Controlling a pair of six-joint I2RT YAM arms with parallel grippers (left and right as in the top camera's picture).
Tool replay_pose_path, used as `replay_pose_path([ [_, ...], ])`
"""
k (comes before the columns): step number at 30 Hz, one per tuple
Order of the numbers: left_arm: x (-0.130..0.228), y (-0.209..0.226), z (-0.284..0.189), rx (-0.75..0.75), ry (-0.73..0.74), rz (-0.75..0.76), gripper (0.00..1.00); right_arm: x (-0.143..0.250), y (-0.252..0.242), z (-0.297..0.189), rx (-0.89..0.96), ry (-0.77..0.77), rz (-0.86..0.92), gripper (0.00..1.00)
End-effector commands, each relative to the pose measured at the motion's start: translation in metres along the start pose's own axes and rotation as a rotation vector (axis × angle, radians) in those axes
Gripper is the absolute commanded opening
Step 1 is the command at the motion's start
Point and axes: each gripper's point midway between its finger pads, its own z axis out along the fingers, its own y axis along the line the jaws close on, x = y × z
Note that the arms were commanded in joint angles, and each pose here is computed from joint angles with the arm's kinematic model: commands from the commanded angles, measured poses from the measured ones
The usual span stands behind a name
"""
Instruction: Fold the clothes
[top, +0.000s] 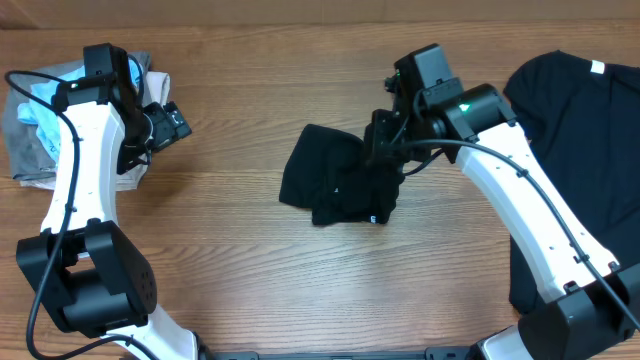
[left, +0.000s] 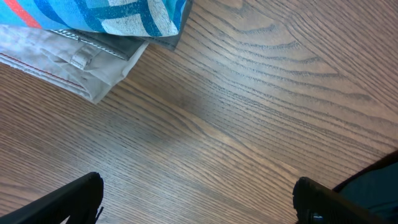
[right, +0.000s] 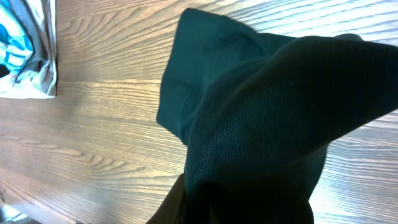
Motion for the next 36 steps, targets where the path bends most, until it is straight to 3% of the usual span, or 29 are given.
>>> replay_pose_path([
  [1,-0.002,-0.007,-0.005,0.018,-0.013,0.011,1.00,-0.004,0.009,0.007,-0.009,0.003,-0.019,0.08],
  [8,-0.002,-0.007,-0.005,0.018,-0.013,0.011,1.00,0.001,-0.001,0.037,0.030,0.075,-0.052,0.05],
  [21,-0.002,-0.007,-0.005,0.018,-0.013,0.011,1.00,-0.002,-0.069,0.000,0.111,0.113,0.096,0.04],
  [27,-0.002,-0.007,-0.005,0.018,-0.013,0.011,1.00,0.003,-0.121,-0.017,0.269,0.133,0.180,0.04],
  [36,-0.002,-0.007,-0.005,0.018,-0.013,0.011,1.00,0.008,-0.147,-0.028,0.355,0.143,0.270,0.04],
])
